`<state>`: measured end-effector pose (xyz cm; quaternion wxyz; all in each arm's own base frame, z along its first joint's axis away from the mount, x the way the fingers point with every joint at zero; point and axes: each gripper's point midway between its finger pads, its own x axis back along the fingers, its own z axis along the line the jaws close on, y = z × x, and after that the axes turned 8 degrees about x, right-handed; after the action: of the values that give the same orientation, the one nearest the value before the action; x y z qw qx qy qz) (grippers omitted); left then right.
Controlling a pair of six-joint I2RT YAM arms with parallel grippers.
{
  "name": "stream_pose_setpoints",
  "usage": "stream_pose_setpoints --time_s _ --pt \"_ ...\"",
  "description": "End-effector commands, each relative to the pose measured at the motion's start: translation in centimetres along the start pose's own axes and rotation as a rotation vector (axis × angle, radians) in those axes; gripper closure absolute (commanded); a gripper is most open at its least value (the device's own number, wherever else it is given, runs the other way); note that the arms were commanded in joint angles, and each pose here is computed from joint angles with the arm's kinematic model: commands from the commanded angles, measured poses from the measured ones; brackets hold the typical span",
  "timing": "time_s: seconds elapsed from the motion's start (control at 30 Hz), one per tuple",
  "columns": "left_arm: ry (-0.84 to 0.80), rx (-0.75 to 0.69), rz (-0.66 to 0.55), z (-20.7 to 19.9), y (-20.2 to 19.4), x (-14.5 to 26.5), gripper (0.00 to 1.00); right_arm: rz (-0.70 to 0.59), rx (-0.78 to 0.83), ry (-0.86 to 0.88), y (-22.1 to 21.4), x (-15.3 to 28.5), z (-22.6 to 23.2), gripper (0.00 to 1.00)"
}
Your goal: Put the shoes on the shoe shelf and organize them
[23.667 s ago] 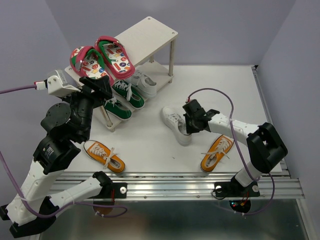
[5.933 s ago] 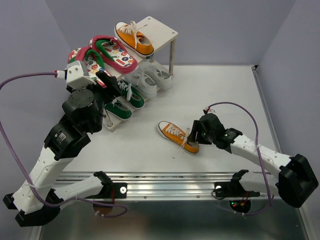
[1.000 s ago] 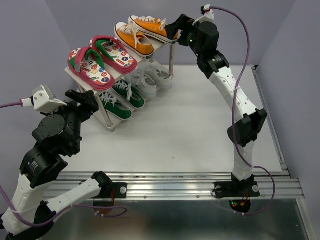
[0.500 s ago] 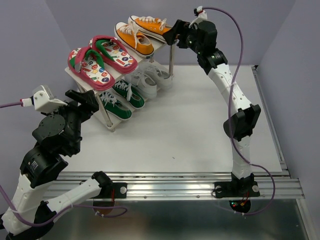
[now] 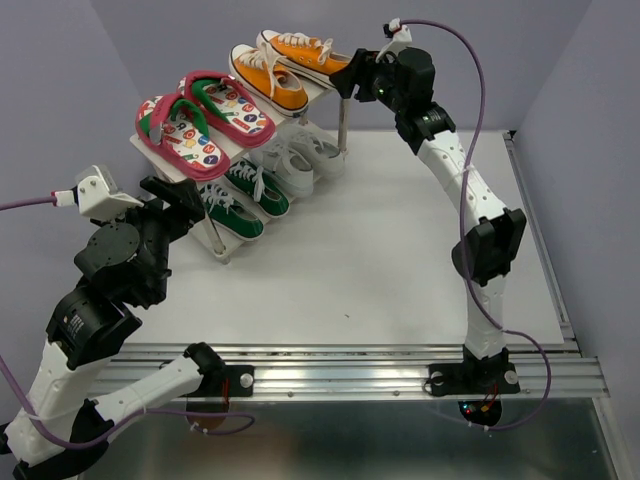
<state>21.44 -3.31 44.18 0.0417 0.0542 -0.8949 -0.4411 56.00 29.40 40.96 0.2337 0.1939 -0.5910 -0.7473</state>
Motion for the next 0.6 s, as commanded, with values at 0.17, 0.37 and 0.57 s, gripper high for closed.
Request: stream_pose_setpoints --time_s 0.17,0.37,0.57 --pt "-0.003 0.036 -0.025 -0.5 0.7 -0.2 0.18 -0.257 0.201 -0.148 5.8 3.3 0.8 0.57" --pt "-0.003 0.034 -0.023 -0.6 0.5 -0.3 0.18 -0.253 0.264 -0.252 5.0 2.5 0.6 0.57" --pt "-0.004 0.038 -0.022 -0.5 0.6 -0.1 0.18 -0.247 0.250 -0.200 5.0 0.6 1.8 0.44"
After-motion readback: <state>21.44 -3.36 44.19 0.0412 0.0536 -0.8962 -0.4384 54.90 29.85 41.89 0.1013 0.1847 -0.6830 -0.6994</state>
